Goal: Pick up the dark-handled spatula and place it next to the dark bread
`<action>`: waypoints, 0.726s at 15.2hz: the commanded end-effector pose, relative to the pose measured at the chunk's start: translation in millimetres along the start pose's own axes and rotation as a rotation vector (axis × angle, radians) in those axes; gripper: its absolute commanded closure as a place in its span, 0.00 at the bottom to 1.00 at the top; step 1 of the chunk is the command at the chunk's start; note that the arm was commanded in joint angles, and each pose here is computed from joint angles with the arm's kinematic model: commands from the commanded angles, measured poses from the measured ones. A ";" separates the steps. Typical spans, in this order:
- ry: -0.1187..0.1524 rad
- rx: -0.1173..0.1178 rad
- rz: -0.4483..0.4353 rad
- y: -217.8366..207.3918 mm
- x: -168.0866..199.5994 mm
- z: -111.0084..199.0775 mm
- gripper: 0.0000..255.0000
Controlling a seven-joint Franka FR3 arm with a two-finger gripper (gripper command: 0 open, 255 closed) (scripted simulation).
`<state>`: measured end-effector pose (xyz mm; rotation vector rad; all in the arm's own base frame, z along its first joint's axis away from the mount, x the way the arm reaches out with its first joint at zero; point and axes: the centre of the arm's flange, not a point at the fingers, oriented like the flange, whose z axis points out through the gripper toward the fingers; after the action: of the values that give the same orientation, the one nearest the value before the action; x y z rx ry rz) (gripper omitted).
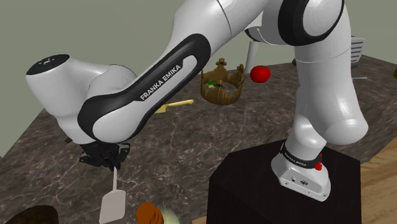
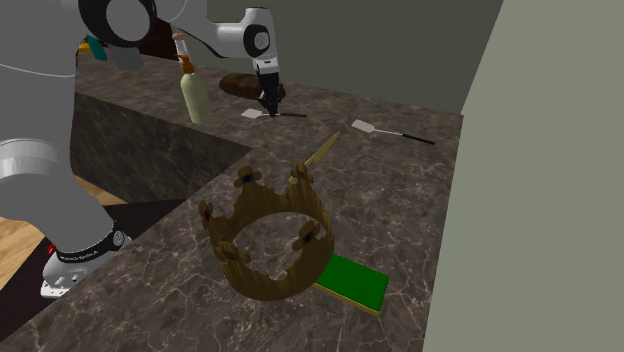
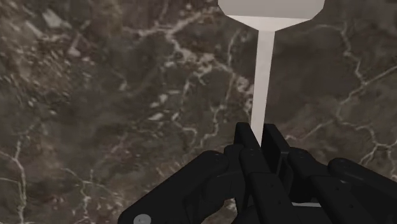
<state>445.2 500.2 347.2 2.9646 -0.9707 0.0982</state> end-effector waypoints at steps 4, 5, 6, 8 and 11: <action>0.000 0.000 0.000 -1.3 -0.1 4.4 1.00; 0.000 0.000 0.000 -1.3 -0.1 4.4 1.00; 0.000 0.000 0.000 -1.3 -0.1 4.4 1.00; 0.000 0.000 0.000 -1.3 -0.1 4.4 0.00; 0.000 0.000 0.000 -1.3 -0.1 4.5 0.00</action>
<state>446.1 501.1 342.8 2.9650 -0.9708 0.0986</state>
